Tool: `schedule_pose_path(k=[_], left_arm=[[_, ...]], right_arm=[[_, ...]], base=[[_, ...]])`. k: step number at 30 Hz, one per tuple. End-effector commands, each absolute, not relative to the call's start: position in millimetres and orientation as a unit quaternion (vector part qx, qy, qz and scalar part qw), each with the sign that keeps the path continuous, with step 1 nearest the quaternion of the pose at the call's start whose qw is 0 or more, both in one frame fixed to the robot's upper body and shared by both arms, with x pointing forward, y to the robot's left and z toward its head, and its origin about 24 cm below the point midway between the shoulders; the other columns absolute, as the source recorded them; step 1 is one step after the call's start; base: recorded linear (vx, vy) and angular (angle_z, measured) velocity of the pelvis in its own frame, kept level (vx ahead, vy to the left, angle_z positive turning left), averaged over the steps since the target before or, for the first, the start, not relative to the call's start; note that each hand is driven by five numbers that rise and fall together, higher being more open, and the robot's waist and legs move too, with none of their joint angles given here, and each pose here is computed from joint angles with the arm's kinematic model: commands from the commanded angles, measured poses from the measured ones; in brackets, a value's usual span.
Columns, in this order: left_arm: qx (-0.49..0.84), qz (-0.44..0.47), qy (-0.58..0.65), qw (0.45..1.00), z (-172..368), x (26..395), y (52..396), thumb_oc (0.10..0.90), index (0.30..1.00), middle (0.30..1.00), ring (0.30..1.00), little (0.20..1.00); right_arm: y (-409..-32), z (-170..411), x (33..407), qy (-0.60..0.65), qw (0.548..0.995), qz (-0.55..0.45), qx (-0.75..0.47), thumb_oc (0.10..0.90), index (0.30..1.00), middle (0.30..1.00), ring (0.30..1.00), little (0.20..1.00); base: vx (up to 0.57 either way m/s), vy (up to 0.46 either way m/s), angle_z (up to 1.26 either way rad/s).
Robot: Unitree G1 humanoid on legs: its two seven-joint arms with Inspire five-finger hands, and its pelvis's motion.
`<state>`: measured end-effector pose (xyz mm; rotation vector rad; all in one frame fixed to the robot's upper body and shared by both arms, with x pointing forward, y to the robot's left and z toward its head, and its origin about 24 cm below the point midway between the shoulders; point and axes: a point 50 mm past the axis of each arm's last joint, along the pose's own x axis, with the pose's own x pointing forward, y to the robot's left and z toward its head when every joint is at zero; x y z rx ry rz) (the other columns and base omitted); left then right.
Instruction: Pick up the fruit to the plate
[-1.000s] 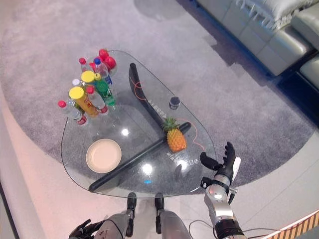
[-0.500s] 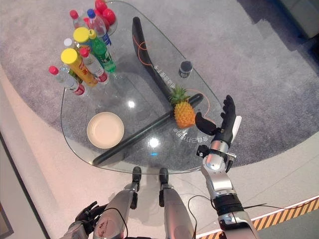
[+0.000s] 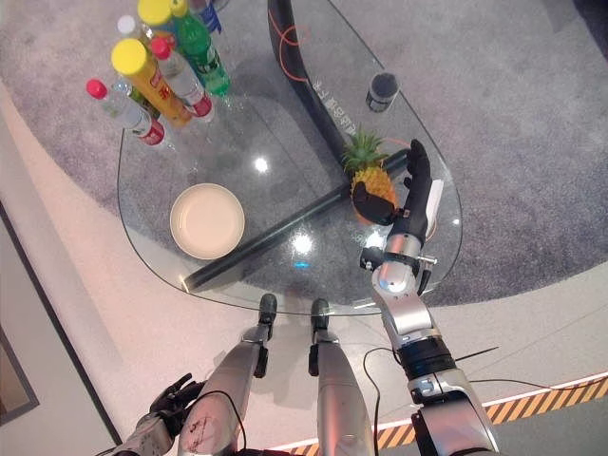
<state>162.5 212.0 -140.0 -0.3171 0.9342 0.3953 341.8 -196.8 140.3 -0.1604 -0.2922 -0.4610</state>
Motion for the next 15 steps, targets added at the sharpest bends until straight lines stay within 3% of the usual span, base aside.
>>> schedule_pose_path(k=[1,15], left_arm=[[-0.174,0.195,0.446,0.856,-143,155,206,0.8,0.9,0.9,0.9,0.9],[-0.175,0.186,0.439,0.861,-139,164,204,0.8,0.9,0.9,0.9,0.9]], right_arm=[[-197,200,335,-0.271,0.928,-0.244,-0.075,0.8,0.9,0.9,0.9,0.9],[-193,196,357,-0.211,0.941,-0.252,-0.077,0.8,0.9,0.9,0.9,0.9]], base=[[-0.01,0.035,0.01],[0.01,0.004,0.03]])
